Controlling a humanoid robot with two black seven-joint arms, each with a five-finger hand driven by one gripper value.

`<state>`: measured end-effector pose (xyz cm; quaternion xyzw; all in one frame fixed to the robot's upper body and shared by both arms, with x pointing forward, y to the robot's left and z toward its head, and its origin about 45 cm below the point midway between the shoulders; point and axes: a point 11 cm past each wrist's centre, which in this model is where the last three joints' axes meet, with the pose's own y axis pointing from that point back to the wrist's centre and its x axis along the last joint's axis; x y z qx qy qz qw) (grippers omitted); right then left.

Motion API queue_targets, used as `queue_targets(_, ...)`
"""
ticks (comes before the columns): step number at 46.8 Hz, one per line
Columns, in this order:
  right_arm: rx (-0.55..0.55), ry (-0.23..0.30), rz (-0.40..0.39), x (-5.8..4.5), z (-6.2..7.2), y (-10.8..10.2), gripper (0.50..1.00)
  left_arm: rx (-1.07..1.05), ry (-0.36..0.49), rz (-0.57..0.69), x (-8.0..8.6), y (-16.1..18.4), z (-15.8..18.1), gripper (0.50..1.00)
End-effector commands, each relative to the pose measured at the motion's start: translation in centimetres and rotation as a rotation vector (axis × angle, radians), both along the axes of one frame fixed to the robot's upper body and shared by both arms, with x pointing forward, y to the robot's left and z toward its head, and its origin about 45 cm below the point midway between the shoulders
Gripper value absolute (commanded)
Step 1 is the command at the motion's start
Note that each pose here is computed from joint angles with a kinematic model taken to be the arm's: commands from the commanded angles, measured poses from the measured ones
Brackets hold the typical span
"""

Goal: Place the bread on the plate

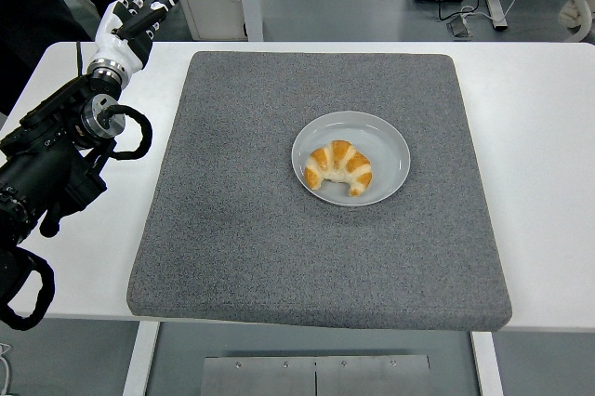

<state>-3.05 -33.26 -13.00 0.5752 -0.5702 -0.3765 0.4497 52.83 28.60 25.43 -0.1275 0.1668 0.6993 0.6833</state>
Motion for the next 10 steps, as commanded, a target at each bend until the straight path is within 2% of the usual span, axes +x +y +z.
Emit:
queue_targets(1, 0.003, 0.000, -0.001, 0.0, 0.0, 0.1, 1.000, -0.007, 0.002, -0.009, -0.1, -0.2, -0.3, 0.974)
queue_targets(10, 0.002, -0.002, 0.000, 0.1, 0.0, 0.0, 1.000, -0.023, 0.001, -0.050, -0.2, -2.0, -0.9, 0.974)
